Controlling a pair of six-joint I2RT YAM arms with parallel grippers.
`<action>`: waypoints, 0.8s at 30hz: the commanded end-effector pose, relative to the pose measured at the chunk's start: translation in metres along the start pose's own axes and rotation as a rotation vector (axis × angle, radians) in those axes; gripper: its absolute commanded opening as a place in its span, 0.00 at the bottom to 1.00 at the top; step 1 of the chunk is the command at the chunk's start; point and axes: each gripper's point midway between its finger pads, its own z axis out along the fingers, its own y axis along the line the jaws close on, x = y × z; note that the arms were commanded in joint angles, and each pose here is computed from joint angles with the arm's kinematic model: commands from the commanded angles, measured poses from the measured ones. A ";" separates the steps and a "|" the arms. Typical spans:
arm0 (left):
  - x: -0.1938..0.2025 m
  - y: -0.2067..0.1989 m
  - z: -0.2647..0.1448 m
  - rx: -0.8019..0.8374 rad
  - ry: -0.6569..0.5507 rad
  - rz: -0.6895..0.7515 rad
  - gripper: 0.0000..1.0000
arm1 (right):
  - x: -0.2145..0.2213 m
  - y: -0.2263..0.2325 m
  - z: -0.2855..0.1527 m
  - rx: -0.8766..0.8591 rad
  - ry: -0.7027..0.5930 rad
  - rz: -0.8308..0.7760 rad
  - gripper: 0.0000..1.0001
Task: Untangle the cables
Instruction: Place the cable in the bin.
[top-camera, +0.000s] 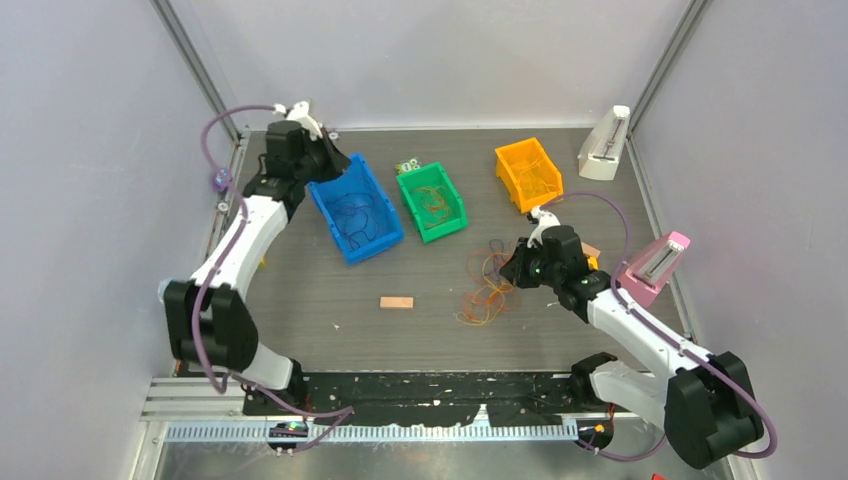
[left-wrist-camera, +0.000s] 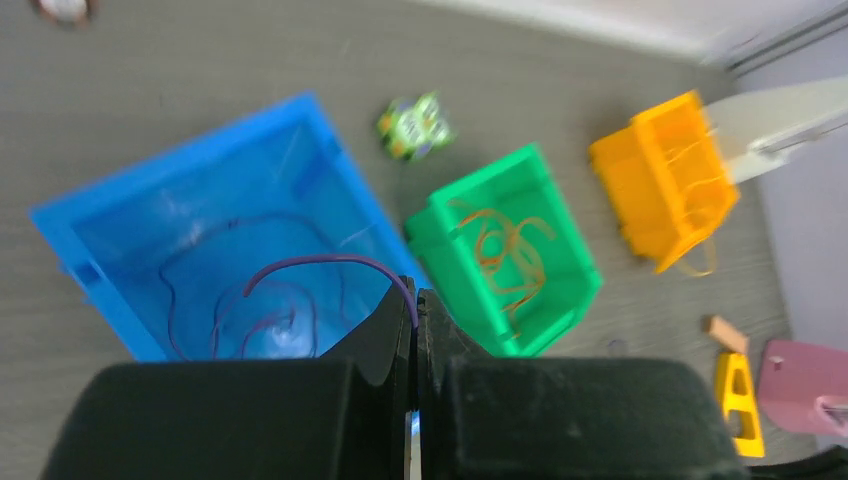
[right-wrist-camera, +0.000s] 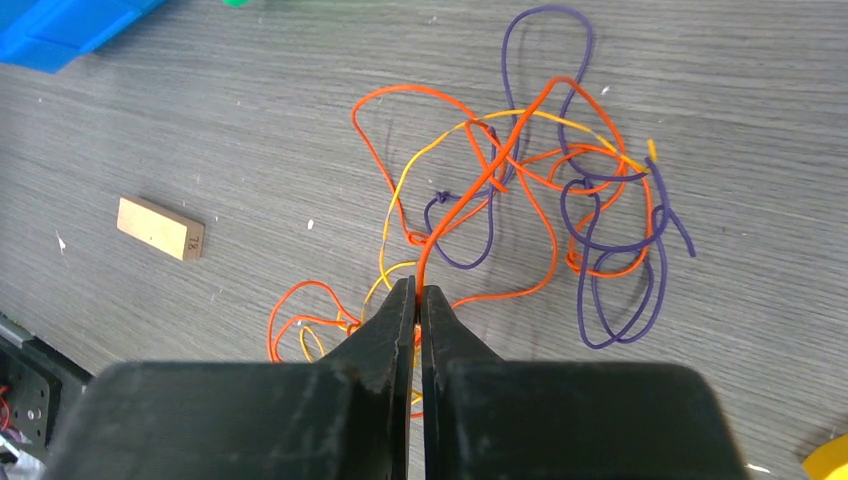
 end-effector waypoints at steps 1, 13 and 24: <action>0.042 0.032 0.035 -0.071 0.110 -0.029 0.00 | 0.000 0.017 0.005 -0.077 0.049 -0.046 0.05; 0.104 0.086 0.058 -0.257 0.326 0.006 0.10 | 0.046 0.087 0.028 -0.231 0.258 -0.216 0.06; 0.076 0.009 0.005 -0.116 0.218 0.252 0.85 | 0.016 0.130 -0.002 -0.390 0.156 -0.275 0.61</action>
